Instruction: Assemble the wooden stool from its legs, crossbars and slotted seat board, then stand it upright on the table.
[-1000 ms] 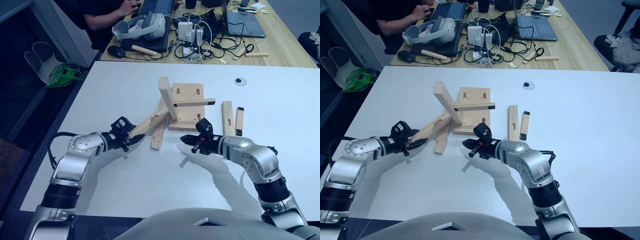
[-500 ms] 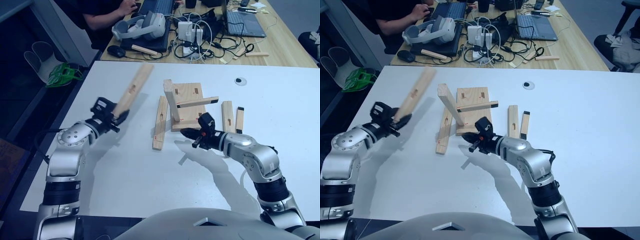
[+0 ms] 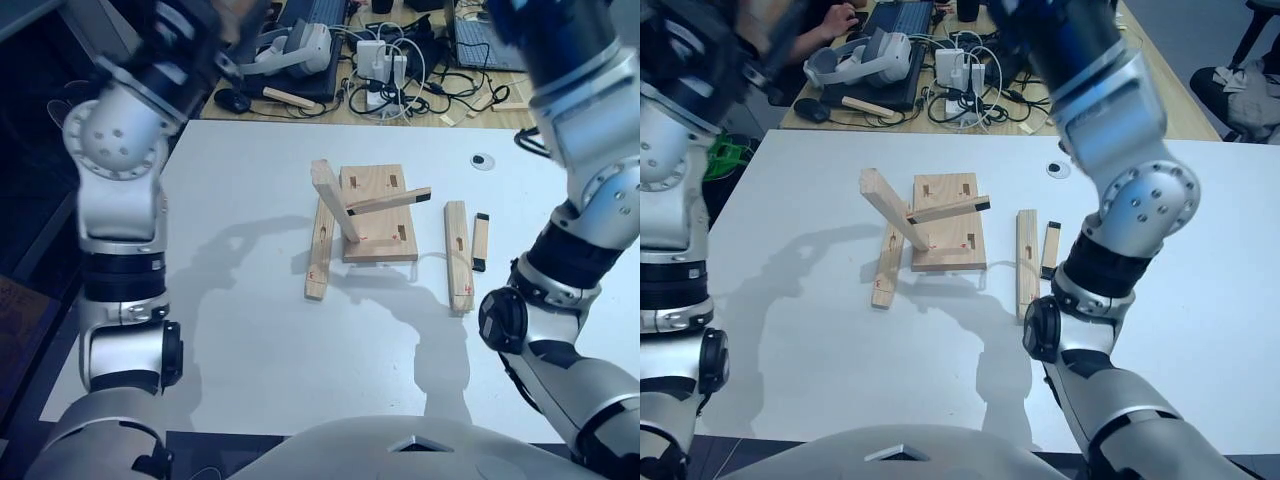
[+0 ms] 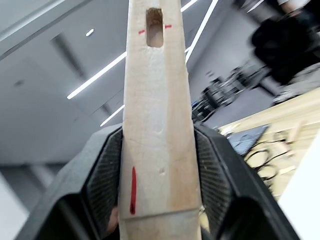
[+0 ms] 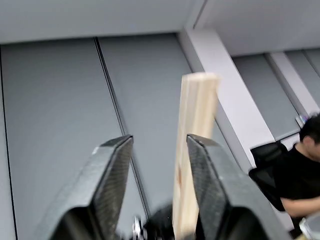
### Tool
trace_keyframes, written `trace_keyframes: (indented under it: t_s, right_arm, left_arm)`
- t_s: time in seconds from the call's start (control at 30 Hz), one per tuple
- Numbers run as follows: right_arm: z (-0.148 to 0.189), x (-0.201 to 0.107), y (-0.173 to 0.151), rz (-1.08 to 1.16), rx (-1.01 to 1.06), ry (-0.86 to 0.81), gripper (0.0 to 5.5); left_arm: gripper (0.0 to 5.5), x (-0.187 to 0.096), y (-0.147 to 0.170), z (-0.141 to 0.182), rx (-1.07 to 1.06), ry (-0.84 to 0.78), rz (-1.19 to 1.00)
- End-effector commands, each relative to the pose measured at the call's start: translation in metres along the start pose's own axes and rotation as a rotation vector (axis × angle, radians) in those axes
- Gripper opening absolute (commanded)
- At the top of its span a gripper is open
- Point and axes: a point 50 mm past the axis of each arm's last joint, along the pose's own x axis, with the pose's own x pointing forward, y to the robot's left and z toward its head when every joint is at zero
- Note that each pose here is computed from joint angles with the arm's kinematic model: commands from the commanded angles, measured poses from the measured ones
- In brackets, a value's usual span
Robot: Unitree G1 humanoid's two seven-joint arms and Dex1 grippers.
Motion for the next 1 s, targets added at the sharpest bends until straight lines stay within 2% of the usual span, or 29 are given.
trace_keyframes:
  t_s: [0.03, 0.2, 0.3, 0.47, 1.0]
  right_arm:
    - [0.005, 0.004, 0.0, -0.009, 0.003, -0.021, 2.66]
    - [-0.001, 0.0, -0.005, -0.017, 0.015, 0.006, 3.46]
    - [-0.005, -0.001, -0.005, 0.01, 0.036, 0.033, 4.12]
    - [-0.011, -0.004, 0.001, 0.057, 0.061, 0.076, 4.15]
    - [-0.009, -0.016, -0.01, -0.004, 0.121, 0.054, 1.44]
  left_arm:
    - [2.07, 0.001, -0.007, 0.006, 0.013, -0.053, -0.035]
    - [2.07, 0.003, -0.015, 0.008, 0.011, -0.083, -0.054]
    - [2.07, 0.001, -0.028, 0.01, 0.008, -0.104, -0.106]
    - [2.07, -0.002, -0.034, 0.009, 0.001, -0.106, -0.139]
    - [2.07, -0.005, -0.035, 0.008, 0.012, -0.099, -0.163]
